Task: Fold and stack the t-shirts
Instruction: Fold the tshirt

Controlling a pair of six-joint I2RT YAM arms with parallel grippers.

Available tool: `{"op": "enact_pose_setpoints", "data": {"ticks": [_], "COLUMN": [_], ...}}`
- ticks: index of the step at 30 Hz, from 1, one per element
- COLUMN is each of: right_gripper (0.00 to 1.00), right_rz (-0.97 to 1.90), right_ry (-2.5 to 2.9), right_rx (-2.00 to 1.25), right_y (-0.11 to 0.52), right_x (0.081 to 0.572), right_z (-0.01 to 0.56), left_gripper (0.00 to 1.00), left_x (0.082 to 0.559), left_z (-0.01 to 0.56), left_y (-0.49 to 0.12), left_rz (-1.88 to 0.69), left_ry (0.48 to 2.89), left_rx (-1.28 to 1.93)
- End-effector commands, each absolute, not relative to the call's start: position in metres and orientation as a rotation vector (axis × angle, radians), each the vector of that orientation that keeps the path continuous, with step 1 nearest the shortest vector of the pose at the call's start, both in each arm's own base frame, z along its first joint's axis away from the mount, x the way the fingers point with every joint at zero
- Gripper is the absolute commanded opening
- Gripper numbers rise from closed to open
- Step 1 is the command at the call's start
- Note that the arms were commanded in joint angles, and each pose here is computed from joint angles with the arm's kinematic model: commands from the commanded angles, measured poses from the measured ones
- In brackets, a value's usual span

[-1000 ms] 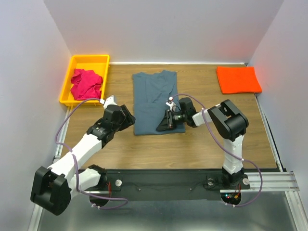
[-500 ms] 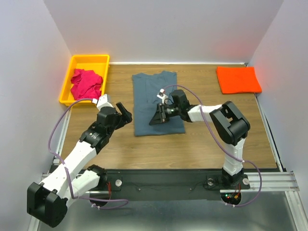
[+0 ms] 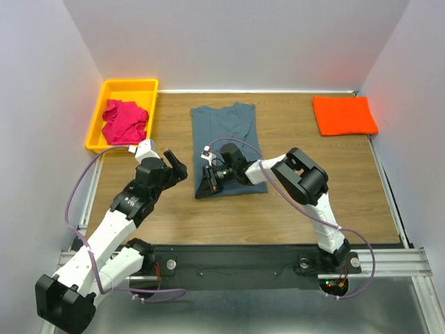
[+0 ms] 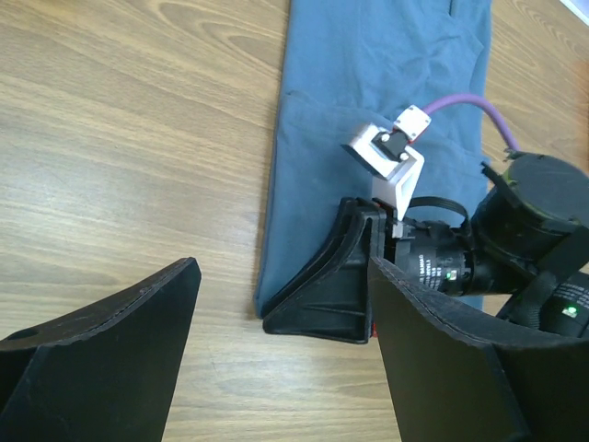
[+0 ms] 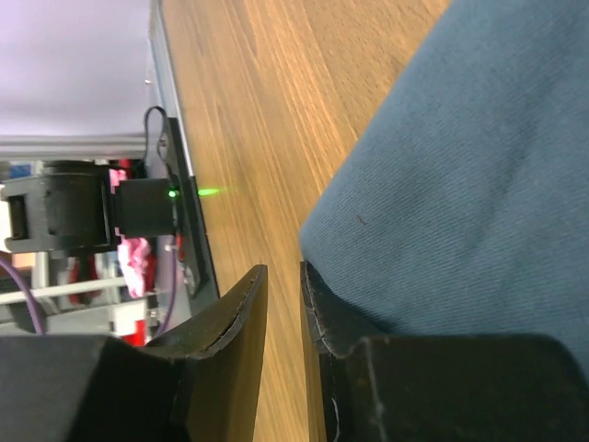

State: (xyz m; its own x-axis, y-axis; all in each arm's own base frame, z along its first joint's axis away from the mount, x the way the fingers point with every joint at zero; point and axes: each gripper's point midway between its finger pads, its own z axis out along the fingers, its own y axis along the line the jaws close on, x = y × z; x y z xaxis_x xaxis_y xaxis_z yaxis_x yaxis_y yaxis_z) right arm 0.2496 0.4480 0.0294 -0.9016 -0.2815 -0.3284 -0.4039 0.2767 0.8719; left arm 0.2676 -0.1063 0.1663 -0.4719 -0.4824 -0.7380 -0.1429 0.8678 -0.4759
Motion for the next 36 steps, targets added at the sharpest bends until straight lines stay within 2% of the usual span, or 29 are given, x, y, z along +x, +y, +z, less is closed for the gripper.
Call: {"op": "enact_pose_setpoints", "data": {"ticks": [1, 9, 19, 27, 34, 36], "right_gripper": [0.27, 0.27, 0.27, 0.25, 0.27, 0.34], "right_rz": [1.638, 1.561, 1.489, 1.438, 1.38, 1.287], "right_ry": [2.369, 2.245, 2.35, 2.447, 2.345, 2.327], "right_rx": [-0.647, -0.675, -0.541, -0.457, -0.469, -0.432], "right_y": [0.452, 0.431, 0.336, 0.298, 0.295, 0.287], "right_x": [0.266, 0.27, 0.266, 0.266, 0.277, 0.286], "right_z": [0.037, 0.105, 0.07, 0.026, 0.068, 0.084], "left_gripper": [0.86, 0.86, 0.86, 0.85, 0.84, 0.83], "left_x": [0.266, 0.267, 0.263, 0.263, 0.262, 0.261], "left_z": [0.166, 0.166, 0.153, 0.128, 0.11, 0.103], "left_y": [-0.105, -0.11, -0.119, -0.128, -0.134, -0.137], "left_rz": [-0.438, -0.452, -0.482, -0.472, -0.452, -0.441], "left_ry": [2.041, 2.059, 2.119, 2.224, 2.307, 2.348], "left_rx": [-0.457, -0.445, -0.423, -0.405, -0.374, -0.357]}}
